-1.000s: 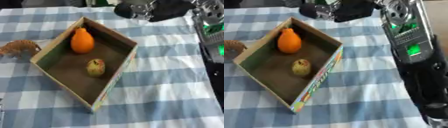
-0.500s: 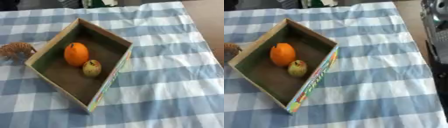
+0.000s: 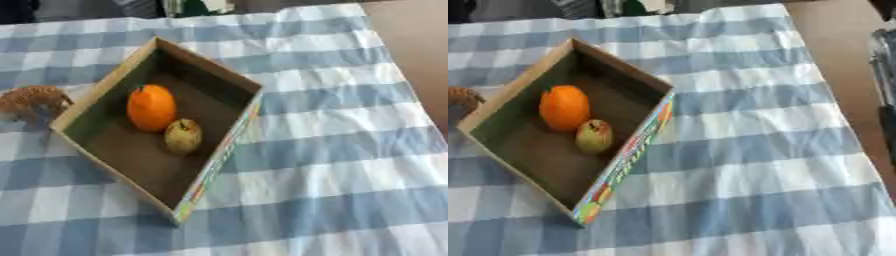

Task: Pick up objects on the table and place them in the box.

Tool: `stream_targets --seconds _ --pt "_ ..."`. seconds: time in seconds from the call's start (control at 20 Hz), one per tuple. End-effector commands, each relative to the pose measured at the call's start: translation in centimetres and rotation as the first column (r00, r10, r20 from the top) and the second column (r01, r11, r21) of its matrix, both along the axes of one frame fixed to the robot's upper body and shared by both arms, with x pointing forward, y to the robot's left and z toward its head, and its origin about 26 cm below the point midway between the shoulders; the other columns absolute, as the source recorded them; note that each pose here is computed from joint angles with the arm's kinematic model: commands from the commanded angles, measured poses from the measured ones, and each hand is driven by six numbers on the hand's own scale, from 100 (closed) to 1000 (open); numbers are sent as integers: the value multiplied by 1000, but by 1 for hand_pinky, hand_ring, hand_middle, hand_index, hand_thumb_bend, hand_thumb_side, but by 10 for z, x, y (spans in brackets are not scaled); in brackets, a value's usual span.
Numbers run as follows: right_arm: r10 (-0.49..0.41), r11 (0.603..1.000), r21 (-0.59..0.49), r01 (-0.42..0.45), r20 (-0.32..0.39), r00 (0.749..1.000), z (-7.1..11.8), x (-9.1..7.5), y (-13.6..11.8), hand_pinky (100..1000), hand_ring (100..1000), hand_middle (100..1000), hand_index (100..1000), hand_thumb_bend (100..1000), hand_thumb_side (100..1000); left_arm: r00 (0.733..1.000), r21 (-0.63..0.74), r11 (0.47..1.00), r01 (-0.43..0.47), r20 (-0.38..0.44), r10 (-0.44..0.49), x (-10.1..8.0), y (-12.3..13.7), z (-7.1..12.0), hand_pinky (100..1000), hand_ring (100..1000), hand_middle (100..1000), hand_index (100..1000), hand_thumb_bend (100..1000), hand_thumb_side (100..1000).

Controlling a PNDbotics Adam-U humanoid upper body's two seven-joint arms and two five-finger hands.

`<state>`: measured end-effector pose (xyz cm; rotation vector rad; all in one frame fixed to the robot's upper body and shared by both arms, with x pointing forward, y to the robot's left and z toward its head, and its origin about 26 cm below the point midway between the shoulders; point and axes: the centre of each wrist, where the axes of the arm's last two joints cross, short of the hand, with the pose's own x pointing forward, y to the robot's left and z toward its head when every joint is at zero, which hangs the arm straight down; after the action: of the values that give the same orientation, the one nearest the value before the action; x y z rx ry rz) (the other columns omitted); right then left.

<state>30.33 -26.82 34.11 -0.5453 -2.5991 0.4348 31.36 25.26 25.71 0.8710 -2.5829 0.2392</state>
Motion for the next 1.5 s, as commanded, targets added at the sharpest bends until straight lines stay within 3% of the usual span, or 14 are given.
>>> stream_targets --seconds 0.05,0.5,0.85,1.1,1.5 --pt "7 999 42 -9 38 999 5 -7 -8 738 877 686 848 100 625 996 80 994 -78 37 75 -4 6 18 505 645 617 785 100 751" --pt "18 995 95 -19 18 1000 -8 -6 -20 732 870 664 834 100 628 956 278 915 -293 67 286 -8 15 48 527 664 635 798 100 665" --pt "17 994 108 -20 24 1000 -10 -7 -23 732 867 657 828 100 629 924 456 817 -353 30 382 1 18 68 537 670 640 801 100 611" --pt "13 994 112 -16 29 1000 -9 -7 -24 732 867 655 825 100 629 905 623 712 -323 -17 425 18 20 78 573 718 685 824 100 583" --pt "11 994 108 -14 24 1000 -10 -7 -23 733 867 653 824 100 626 835 908 411 -81 -163 525 58 30 97 659 777 739 866 100 622"
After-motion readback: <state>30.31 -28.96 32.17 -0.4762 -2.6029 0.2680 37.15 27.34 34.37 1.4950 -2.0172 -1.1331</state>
